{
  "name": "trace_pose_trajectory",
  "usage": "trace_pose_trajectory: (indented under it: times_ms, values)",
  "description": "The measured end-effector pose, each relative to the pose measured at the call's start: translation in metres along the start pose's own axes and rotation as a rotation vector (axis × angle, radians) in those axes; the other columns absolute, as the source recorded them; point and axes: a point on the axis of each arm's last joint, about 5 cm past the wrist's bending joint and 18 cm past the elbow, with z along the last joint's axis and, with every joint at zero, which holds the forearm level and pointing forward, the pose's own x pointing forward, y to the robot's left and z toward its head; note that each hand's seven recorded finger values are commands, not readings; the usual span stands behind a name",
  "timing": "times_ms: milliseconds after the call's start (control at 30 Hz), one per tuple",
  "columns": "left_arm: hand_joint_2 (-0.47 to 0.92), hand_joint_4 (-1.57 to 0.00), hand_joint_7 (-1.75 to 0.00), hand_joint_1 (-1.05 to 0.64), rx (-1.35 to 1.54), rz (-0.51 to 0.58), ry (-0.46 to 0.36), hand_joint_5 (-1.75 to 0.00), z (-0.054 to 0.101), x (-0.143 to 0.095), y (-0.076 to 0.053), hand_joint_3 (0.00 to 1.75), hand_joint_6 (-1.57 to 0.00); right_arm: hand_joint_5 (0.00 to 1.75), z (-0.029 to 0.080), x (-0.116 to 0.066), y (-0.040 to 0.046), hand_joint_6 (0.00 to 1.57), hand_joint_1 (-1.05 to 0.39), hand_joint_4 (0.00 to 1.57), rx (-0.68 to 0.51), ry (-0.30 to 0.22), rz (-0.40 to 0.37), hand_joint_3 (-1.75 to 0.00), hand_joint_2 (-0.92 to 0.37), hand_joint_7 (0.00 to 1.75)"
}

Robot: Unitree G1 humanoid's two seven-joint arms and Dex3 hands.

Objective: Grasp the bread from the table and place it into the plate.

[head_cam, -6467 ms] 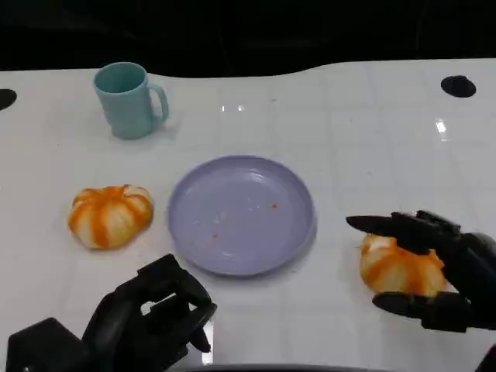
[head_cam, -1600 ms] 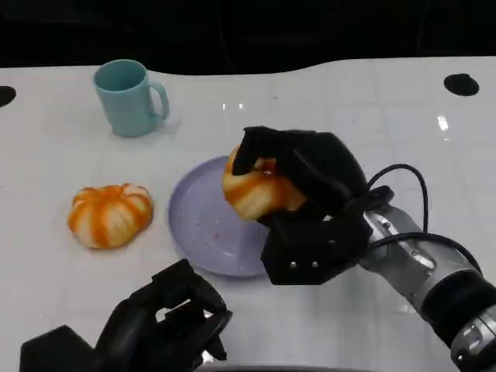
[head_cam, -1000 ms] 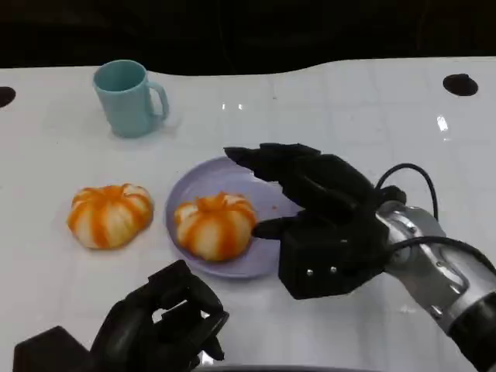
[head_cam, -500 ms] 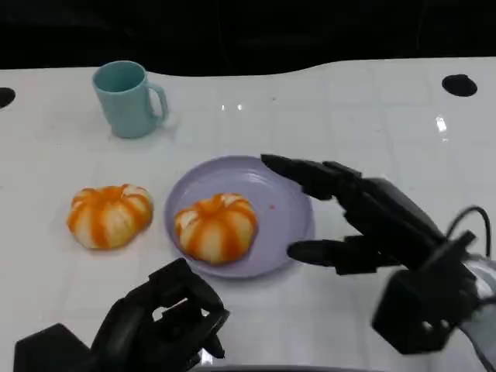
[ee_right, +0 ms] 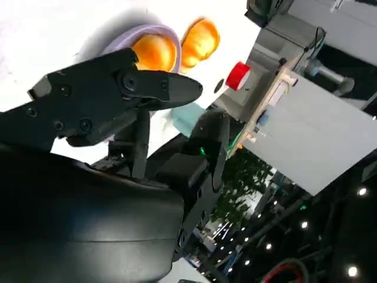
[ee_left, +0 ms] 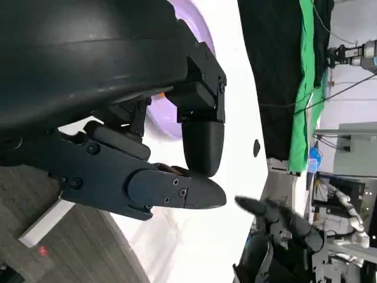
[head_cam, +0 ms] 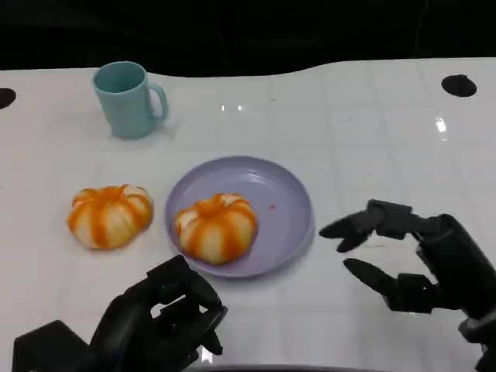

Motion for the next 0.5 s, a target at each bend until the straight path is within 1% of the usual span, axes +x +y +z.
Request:
trace_pose_trajectory:
  times_ms: [33, 67, 100, 167, 233, 333, 400, 500]
  values:
    - [0.92, -0.65, -1.60, -0.55, 0.000, -0.002, -0.001, -1.75, 0.000, 0.000, 0.000, 0.26, -0.54, 1.54, 0.001, -0.002, -0.0009, 0.84, -0.11, 0.82, -0.003, 0.002, -0.007, -1.34, -0.36, 1.12]
    - [0.92, -0.65, -1.60, -0.55, -0.001, -0.002, -0.002, -1.75, 0.000, 0.001, 0.000, 0.26, -0.54, 1.56, 0.003, -0.006, -0.0017, 0.85, -0.10, 0.84, -0.005, 0.001, -0.018, -1.40, -0.33, 1.14]
    - [0.92, -0.65, -1.60, -0.55, -0.001, -0.001, -0.002, -1.75, 0.000, 0.001, 0.000, 0.26, -0.54, 1.57, 0.004, -0.009, -0.0023, 0.89, -0.10, 0.87, -0.007, 0.003, -0.028, -1.46, -0.31, 1.21]
    - [0.92, -0.65, -1.61, -0.55, -0.001, -0.002, -0.003, -1.75, 0.000, 0.001, 0.000, 0.26, -0.54, 1.58, 0.007, -0.016, -0.0022, 0.91, -0.12, 0.89, -0.009, 0.013, -0.037, -1.49, -0.29, 1.26]
    - [0.92, -0.65, -1.61, -0.56, 0.000, -0.003, -0.004, -1.75, 0.001, 0.001, 0.000, 0.26, -0.54, 1.60, 0.010, -0.023, -0.0024, 0.90, -0.14, 0.88, -0.012, 0.025, -0.042, -1.45, -0.30, 1.30]
    - [0.92, -0.66, -1.61, -0.56, 0.001, -0.004, -0.006, -1.75, 0.001, 0.002, 0.000, 0.25, -0.55, 1.66, 0.013, -0.032, -0.0025, 0.86, -0.14, 0.87, -0.008, 0.062, -0.053, -1.40, -0.33, 1.35]
    - [0.92, -0.66, -1.62, -0.57, 0.001, -0.004, -0.007, -1.75, 0.001, 0.002, 0.000, 0.25, -0.55, 1.69, 0.013, -0.038, 0.0003, 0.83, -0.15, 0.85, 0.004, 0.084, -0.062, -1.35, -0.36, 1.38]
    - [0.92, -0.66, -1.61, -0.58, 0.001, -0.003, -0.007, -1.75, 0.001, 0.002, 0.000, 0.24, -0.55, 1.73, 0.011, -0.044, 0.0071, 0.81, -0.14, 0.83, 0.023, 0.114, -0.090, -1.32, -0.38, 1.40]
